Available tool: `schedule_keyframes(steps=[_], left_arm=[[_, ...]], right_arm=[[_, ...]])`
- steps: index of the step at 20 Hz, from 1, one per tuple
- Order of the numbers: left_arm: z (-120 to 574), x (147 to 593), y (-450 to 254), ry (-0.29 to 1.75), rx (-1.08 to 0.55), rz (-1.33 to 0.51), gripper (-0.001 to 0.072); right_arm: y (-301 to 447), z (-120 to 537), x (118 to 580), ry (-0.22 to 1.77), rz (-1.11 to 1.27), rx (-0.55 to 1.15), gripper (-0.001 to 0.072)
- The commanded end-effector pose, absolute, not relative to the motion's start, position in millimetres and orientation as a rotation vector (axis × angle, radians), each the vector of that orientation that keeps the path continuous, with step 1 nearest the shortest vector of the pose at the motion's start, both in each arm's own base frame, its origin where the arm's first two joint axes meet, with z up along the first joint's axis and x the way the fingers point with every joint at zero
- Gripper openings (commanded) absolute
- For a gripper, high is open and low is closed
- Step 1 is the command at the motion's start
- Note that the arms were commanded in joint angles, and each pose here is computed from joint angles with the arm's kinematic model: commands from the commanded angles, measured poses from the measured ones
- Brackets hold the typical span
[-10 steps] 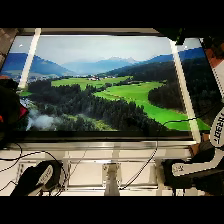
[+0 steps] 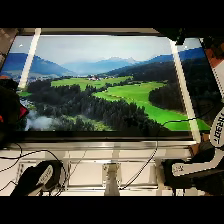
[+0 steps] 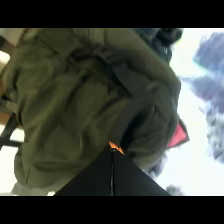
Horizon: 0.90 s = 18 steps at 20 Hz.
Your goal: Fold the clothes and pants, and hang the long-sleeved shirts on hangers.
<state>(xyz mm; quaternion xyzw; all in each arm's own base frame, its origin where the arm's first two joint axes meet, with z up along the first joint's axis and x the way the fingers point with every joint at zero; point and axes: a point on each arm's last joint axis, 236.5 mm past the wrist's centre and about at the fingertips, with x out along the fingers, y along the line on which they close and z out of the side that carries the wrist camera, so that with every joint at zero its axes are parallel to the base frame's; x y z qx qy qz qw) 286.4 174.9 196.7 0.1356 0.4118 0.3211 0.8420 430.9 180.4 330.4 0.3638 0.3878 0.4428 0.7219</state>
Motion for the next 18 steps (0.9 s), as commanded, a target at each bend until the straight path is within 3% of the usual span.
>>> schedule_keyframes(steps=[1, 6, 13, 16, 18], left_arm=[[160, 280, 176, 0.985, 0.383, 0.635, 0.0014], [127, 280, 175, 1.032, 0.427, 0.600, 0.0023], [137, 298, 173, 0.949, 0.457, 0.575, 0.0031], [133, 299, 178, 0.967, 0.462, 0.585, 0.0436], [127, 295, 193, 0.997, 0.456, 0.621, 0.0479]], right_arm=[[181, 330, 431, 0.857, 0.979, 0.803, 0.0036], [180, 333, 435, 0.838, 0.969, 0.811, 0.0037], [177, 340, 448, 0.783, 0.942, 0.838, 0.0037], [175, 344, 454, 0.756, 0.928, 0.854, 0.0037], [173, 345, 457, 0.743, 0.921, 0.860, 0.0036]])
